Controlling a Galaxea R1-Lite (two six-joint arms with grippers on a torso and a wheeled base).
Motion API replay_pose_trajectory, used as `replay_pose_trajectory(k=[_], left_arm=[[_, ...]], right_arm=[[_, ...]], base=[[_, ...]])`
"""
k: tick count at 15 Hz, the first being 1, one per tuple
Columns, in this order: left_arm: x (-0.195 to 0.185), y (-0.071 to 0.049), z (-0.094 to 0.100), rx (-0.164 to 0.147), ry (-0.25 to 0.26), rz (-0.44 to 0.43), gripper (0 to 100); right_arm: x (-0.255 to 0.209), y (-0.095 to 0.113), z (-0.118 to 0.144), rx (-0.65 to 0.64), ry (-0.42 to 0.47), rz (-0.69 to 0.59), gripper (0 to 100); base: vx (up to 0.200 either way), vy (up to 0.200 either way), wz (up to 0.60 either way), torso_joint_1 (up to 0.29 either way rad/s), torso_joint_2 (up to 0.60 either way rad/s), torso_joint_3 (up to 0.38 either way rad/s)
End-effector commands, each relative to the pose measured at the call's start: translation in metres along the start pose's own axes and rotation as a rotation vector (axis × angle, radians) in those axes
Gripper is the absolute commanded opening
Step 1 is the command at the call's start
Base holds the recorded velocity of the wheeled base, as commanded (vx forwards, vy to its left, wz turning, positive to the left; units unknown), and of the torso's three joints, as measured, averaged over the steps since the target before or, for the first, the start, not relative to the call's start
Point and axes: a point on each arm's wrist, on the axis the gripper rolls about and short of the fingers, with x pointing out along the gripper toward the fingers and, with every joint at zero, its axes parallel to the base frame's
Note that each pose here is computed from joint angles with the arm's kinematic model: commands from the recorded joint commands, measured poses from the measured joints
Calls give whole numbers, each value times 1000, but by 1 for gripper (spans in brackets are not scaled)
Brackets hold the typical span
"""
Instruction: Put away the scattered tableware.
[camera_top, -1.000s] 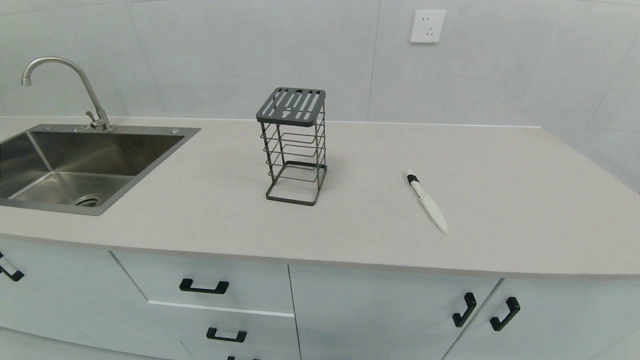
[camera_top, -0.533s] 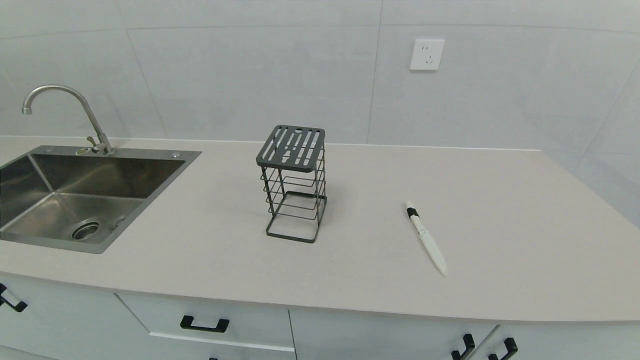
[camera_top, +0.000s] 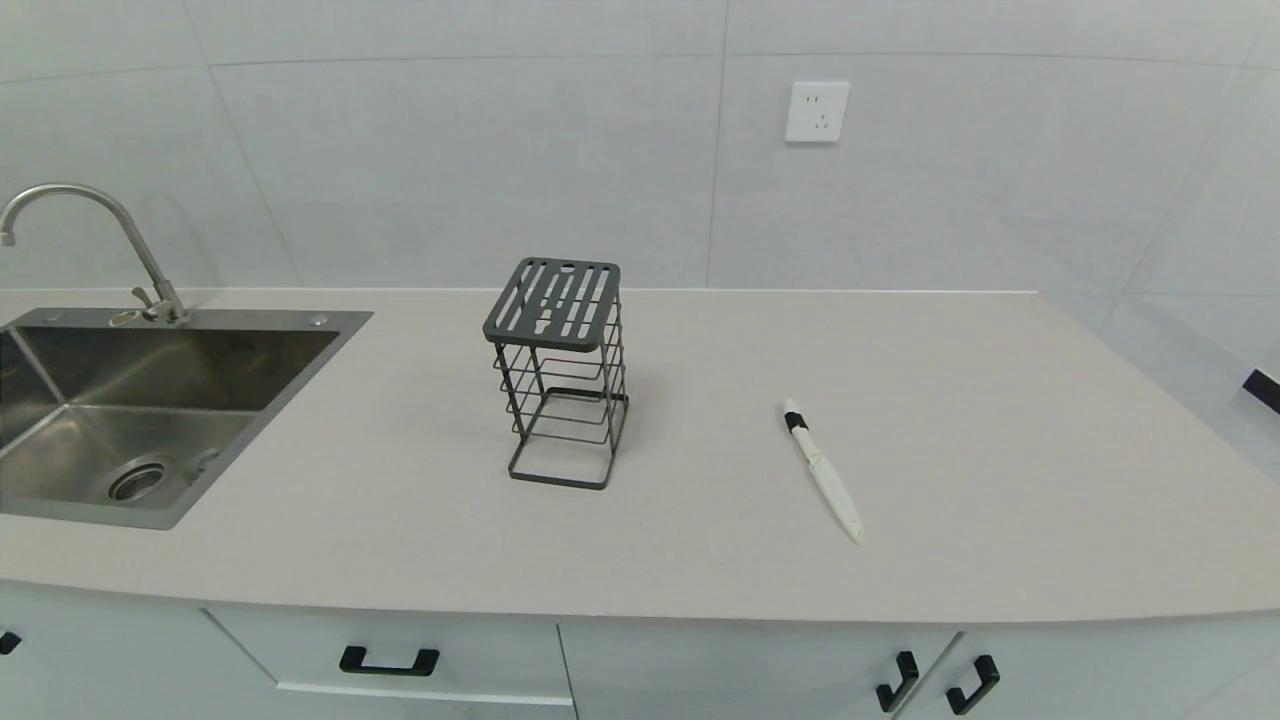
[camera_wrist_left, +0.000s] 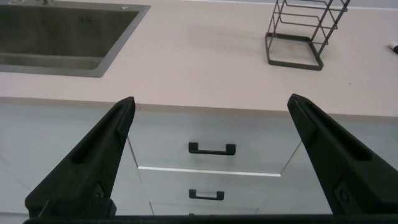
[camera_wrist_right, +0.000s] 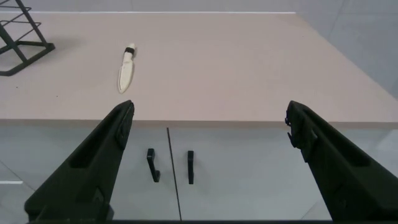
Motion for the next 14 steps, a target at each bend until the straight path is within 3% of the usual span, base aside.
replay_pose_trajectory(k=[1, 8, 14], left_arm=[[0, 0, 0, -1, 1, 0, 100], [0, 0, 0, -1, 1, 0, 100], [0, 0, 0, 13, 2, -1, 100]], right_arm=[[0, 0, 0, 0, 0, 2, 100], [0, 0, 0, 1, 0, 2, 100], [0, 0, 0, 0, 0, 2, 100]], base=[[0, 0, 0, 0, 0, 0], [0, 0, 0, 232, -450, -216], [0, 0, 0, 43, -49, -1]])
